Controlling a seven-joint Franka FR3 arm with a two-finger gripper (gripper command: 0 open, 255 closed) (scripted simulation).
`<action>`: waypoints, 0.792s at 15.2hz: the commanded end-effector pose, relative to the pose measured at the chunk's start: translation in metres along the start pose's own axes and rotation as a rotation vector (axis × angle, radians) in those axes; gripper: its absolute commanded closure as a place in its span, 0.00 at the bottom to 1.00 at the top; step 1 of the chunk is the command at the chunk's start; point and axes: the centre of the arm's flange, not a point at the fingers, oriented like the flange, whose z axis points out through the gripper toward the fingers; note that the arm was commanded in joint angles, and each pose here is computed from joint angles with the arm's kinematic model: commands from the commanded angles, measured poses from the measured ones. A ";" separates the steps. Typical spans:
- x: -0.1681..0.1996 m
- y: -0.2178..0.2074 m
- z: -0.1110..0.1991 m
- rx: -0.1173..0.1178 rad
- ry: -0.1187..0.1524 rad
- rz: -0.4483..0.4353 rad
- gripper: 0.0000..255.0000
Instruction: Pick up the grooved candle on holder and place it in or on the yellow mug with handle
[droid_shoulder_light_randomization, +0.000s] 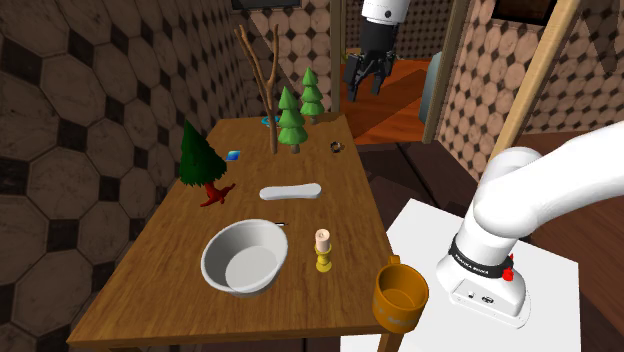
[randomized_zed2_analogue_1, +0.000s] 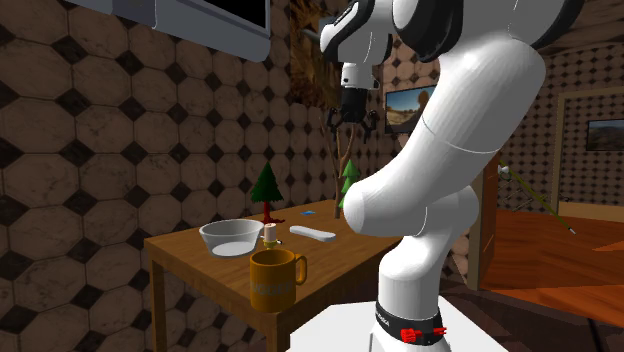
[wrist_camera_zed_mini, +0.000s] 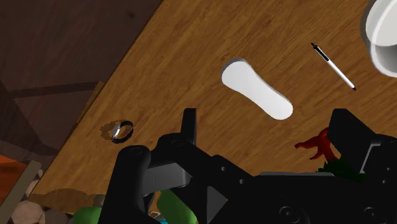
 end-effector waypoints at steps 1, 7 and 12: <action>0.000 0.000 0.000 0.000 0.000 0.000 0.00; -0.006 -0.050 0.060 -0.001 -0.069 -0.016 0.00; -0.014 -0.091 0.110 -0.001 -0.127 -0.028 0.00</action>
